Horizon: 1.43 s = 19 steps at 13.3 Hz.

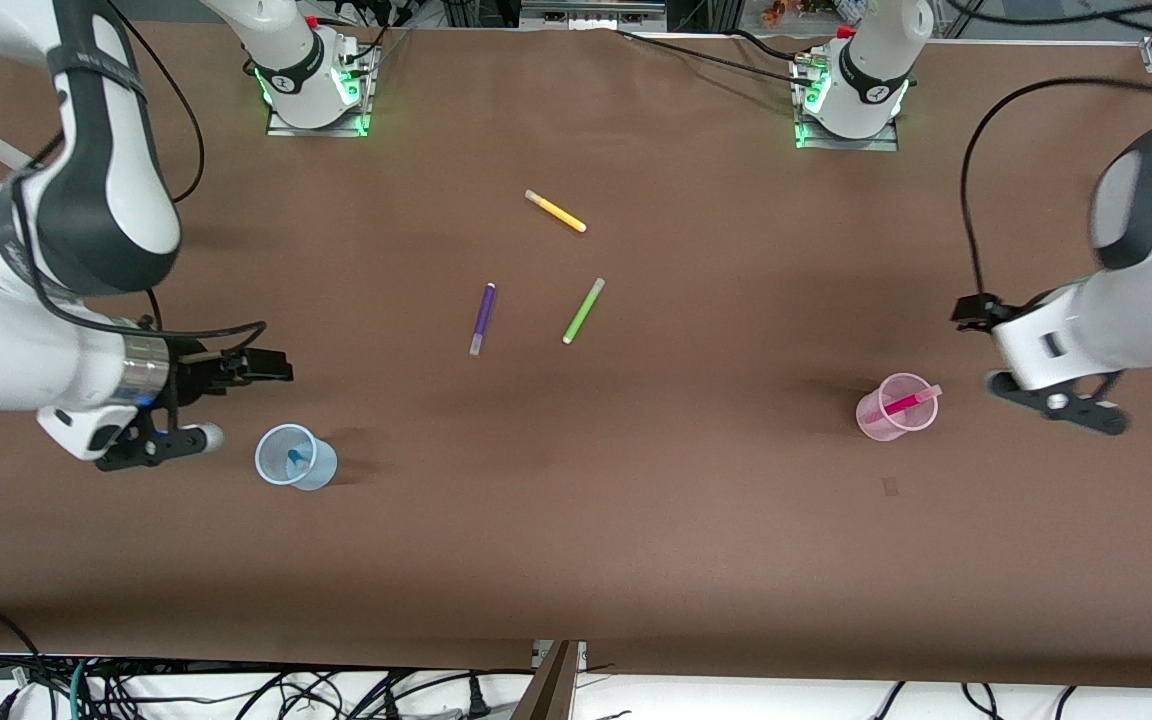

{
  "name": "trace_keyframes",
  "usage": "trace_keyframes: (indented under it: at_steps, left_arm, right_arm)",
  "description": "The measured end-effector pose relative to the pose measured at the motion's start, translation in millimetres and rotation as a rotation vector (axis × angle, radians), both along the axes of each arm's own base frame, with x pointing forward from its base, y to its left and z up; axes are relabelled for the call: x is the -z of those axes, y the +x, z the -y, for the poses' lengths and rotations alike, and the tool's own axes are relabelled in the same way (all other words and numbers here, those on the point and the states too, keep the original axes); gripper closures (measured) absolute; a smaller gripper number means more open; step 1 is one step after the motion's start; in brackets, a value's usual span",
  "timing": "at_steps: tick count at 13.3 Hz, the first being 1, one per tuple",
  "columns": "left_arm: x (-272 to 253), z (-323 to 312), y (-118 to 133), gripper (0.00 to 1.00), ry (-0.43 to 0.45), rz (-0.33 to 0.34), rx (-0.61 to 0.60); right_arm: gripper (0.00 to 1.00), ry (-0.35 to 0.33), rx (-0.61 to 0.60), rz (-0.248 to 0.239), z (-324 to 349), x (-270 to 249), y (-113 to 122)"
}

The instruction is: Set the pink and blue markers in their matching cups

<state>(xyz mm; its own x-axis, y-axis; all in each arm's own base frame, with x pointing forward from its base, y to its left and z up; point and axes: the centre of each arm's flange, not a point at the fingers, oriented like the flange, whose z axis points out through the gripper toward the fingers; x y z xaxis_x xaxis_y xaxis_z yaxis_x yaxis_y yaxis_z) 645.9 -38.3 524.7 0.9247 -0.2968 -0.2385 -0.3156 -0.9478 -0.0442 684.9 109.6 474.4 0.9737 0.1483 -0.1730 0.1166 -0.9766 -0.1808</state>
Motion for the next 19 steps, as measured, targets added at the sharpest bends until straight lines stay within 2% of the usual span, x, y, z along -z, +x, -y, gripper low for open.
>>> trace_keyframes:
  at_steps: [3,5,8,11,15,19]
  left_arm:
    - [-58.7,-4.1,-12.8,0.00,-0.100,0.221,-0.142]
    - [-74.1,-27.1,-39.4,0.00,-0.121,0.301,-0.207]
    - [-71.9,-33.0,-78.1,0.00,-0.105,0.299,-0.222]
    - [-44.5,-35.3,-78.1,0.00,-0.099,0.259,-0.231]
    - [-36.0,-33.9,-76.1,0.00,-0.096,0.235,-0.235]
    - [-39.1,-29.7,-76.6,0.00,-0.097,0.233,-0.233]
  right_arm:
    - [0.00,-0.057,0.010,0.021,18.4,-38.5,-22.3]
    - [0.00,-0.110,0.010,0.031,29.8,-62.8,-45.6]
    - [0.00,-0.154,0.018,0.043,45.2,-98.6,-91.8]
    - [0.00,-0.163,0.033,0.047,56.3,-117.5,-120.6]
    - [0.00,-0.167,0.056,0.023,70.7,-111.7,-120.8]
    - [0.00,-0.167,0.060,0.020,72.5,-110.9,-117.8]
